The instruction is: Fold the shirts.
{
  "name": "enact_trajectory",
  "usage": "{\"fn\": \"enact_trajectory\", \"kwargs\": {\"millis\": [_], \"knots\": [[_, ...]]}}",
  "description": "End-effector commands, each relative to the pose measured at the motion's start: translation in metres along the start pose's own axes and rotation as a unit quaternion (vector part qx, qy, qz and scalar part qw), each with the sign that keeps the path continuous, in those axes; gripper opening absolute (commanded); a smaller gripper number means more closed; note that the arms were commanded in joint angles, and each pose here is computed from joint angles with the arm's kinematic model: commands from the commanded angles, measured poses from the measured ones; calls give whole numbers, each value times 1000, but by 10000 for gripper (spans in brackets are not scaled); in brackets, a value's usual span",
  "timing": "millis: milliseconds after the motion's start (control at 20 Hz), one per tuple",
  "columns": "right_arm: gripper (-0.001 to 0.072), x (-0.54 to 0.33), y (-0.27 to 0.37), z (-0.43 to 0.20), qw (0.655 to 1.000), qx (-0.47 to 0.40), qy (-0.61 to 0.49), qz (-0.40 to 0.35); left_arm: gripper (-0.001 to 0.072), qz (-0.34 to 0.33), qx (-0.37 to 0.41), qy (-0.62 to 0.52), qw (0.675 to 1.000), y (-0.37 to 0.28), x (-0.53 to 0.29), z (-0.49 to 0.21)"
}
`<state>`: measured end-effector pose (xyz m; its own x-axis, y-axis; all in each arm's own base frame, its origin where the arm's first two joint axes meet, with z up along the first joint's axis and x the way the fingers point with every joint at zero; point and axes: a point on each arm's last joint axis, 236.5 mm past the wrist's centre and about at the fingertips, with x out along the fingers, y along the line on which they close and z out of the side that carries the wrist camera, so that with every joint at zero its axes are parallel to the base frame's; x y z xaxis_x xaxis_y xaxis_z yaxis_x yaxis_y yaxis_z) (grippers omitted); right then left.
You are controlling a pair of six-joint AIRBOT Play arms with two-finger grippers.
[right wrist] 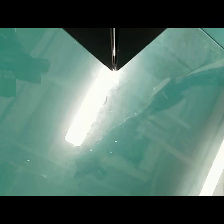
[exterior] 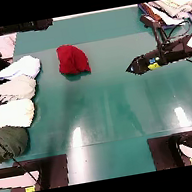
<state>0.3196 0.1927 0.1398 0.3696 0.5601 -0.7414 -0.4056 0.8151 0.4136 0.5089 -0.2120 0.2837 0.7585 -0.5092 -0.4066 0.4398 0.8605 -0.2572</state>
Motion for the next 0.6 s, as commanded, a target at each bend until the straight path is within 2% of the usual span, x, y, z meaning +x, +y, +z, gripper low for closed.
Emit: {"fn": "enact_trajectory", "kwargs": {"millis": [0,50,100,150,200,550], "knots": [[14,0,0,2,1000,0,-3,0,24,-3,-5,-1,1000,-1,0,0],[14,0,0,6,1000,0,-13,-1,24,-3,-3,-8,1000,-1,0,4],[14,-1,-1,14,1000,0,-30,-3,85,0,-3,-18,1000,2,4,7],[14,-1,-2,20,999,0,-42,-5,483,2,-7,-15,1000,5,10,4],[14,-1,-2,22,999,0,-46,-5,645,4,-16,1,1000,10,21,-7],[14,-1,-2,21,999,0,-45,-5,644,27,-79,214,973,66,139,-179]]}}
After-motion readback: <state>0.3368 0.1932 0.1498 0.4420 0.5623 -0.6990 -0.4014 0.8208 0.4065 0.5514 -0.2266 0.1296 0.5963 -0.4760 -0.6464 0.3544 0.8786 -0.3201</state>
